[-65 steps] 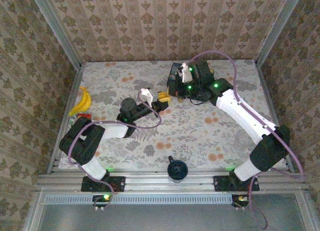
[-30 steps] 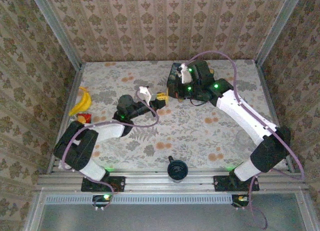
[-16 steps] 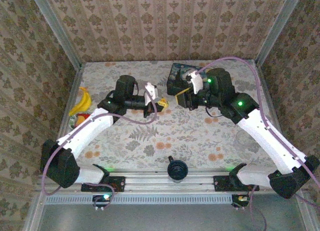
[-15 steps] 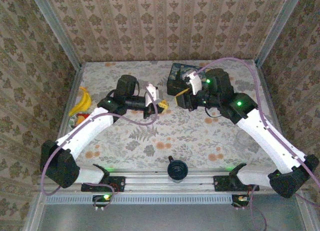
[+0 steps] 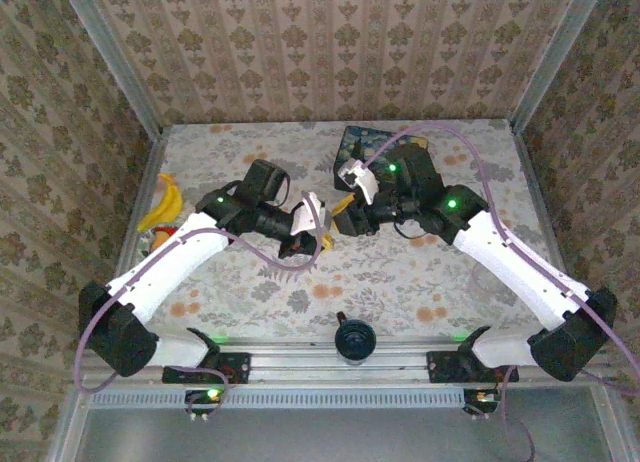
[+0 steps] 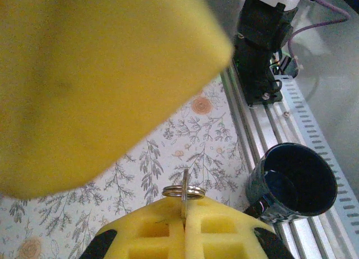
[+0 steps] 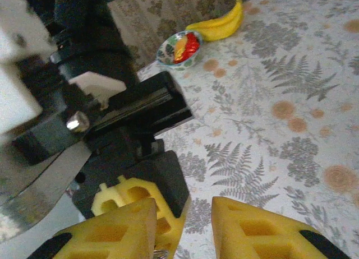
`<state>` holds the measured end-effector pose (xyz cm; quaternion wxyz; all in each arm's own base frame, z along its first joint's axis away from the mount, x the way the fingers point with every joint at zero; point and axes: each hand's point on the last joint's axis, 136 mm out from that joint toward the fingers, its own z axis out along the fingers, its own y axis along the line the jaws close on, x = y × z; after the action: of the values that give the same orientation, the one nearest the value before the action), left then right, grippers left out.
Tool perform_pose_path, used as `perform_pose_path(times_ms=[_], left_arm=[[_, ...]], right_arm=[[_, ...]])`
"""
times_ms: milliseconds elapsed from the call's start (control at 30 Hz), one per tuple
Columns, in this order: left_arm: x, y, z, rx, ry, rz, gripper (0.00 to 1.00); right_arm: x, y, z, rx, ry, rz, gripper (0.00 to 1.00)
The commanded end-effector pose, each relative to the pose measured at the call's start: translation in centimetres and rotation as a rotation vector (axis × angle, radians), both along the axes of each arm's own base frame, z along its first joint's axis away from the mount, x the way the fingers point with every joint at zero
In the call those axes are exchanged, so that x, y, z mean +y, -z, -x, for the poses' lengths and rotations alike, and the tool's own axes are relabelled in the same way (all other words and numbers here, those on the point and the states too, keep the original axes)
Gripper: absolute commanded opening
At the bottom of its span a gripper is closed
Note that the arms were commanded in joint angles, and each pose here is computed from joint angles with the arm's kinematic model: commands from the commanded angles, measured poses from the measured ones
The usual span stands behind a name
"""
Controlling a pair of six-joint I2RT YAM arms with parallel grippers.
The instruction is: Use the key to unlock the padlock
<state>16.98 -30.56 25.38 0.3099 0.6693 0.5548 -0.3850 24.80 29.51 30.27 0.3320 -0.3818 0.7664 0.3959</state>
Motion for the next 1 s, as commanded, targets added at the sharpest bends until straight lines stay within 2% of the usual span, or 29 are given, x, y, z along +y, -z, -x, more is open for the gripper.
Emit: perform_pose_path(times_ms=[0, 700, 967], left_arm=[[0.3, -0.9, 0.2, -0.035, 0.001, 0.010, 0.00], [0.4, -1.6, -0.5, -0.044, -0.020, 0.044, 0.00], [0.4, -1.6, -0.5, -0.041, -0.021, 0.042, 0.00]], right_arm=[[0.5, -0.8, 1.9, -0.014, -0.097, -0.052, 0.34], [1.1, 2.1, 2.2, 0.065, -0.106, 0.001, 0.33], [1.1, 2.7, 1.7, 0.058, -0.087, 0.031, 0.24]])
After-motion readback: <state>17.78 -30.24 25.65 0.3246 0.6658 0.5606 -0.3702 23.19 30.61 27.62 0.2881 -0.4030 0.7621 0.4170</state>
